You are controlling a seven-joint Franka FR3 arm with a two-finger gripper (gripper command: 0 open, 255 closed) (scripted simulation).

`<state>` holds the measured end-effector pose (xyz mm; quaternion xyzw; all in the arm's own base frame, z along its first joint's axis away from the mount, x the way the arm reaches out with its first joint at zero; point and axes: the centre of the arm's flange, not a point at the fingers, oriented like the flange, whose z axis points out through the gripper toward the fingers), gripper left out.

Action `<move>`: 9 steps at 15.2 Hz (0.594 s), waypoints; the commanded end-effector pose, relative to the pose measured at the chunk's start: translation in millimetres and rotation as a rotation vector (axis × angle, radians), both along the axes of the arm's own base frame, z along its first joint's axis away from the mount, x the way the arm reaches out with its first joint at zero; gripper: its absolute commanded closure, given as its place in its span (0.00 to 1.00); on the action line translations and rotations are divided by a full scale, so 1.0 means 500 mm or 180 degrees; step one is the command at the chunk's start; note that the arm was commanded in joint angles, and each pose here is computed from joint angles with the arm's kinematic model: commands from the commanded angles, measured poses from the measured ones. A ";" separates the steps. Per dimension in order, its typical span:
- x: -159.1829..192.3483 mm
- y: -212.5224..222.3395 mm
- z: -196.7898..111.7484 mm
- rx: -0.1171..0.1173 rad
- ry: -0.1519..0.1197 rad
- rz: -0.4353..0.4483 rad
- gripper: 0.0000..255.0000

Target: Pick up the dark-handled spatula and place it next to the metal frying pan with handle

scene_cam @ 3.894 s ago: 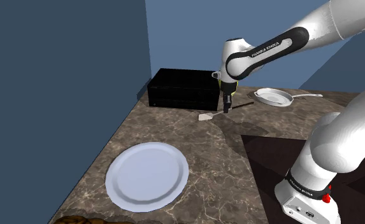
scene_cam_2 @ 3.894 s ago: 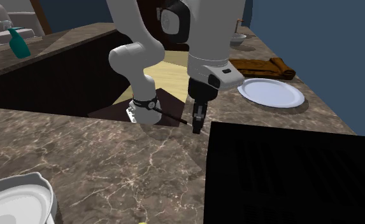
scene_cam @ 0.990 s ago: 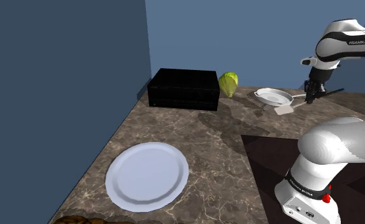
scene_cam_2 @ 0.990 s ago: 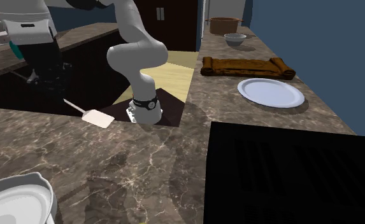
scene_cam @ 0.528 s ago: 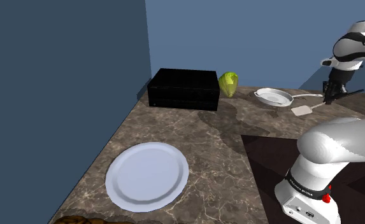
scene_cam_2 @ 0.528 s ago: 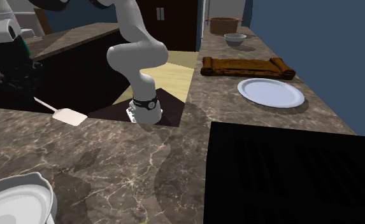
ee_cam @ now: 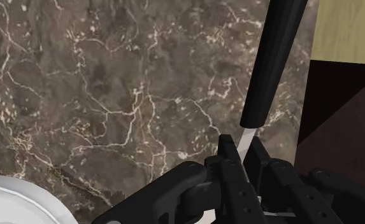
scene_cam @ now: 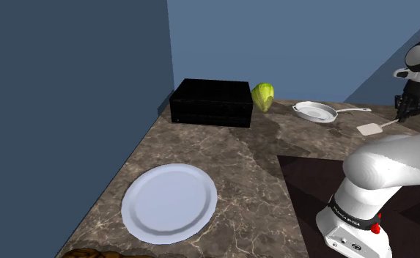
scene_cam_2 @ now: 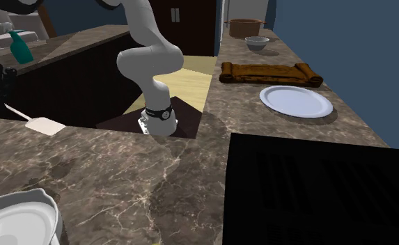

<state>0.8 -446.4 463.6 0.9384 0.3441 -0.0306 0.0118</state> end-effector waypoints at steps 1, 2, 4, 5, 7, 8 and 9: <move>-0.011 -0.010 -0.018 0.0000 0.0003 0.0003 1.00; -0.011 -0.010 -0.029 0.0000 0.0003 0.0003 1.00; -0.011 -0.010 -0.050 0.0000 0.0003 0.0003 1.00; -0.011 -0.010 -0.060 0.0000 0.0003 0.0003 1.00; -0.011 -0.010 -0.081 0.0000 0.0003 0.0003 1.00; -0.011 -0.010 -0.092 0.0000 0.0003 0.0003 1.00; -0.011 -0.010 -0.102 0.0000 0.0003 0.0003 1.00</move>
